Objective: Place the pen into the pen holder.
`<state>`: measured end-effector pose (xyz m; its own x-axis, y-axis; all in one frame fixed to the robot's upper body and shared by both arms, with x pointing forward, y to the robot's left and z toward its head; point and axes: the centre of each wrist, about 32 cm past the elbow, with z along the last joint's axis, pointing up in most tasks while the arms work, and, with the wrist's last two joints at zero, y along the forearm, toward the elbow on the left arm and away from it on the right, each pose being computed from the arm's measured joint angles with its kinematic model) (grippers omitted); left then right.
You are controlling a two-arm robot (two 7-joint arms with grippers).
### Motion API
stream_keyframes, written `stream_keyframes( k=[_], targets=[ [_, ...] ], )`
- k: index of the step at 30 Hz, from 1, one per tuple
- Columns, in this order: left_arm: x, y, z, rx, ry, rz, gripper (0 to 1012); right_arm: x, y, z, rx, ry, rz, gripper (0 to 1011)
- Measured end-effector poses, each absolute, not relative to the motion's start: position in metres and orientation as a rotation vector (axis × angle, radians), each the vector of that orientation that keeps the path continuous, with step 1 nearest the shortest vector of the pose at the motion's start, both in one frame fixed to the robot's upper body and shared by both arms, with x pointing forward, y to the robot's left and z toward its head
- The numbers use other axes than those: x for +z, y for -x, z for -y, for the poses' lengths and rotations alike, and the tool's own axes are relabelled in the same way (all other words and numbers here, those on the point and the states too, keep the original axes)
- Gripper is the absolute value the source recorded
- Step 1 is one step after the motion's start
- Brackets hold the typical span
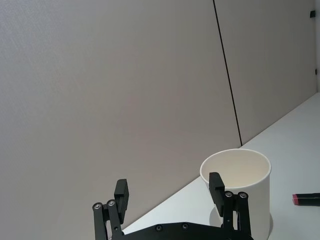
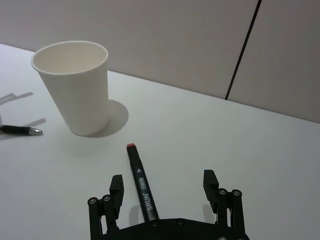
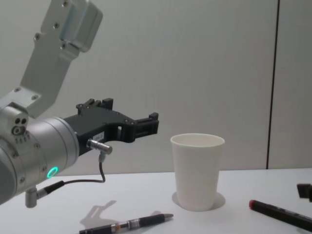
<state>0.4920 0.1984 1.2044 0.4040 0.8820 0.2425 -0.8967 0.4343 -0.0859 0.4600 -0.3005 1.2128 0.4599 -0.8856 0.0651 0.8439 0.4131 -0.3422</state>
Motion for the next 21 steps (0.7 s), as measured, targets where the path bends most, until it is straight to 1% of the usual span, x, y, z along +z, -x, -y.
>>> stream_keyframes(
  k=[21],
  targets=[
    [1.204,-0.492,-0.198,1.124,-0.061,0.268,1001,1.209,-0.475,0.289,-1.072,0.469,-0.155,1001]
  ],
)
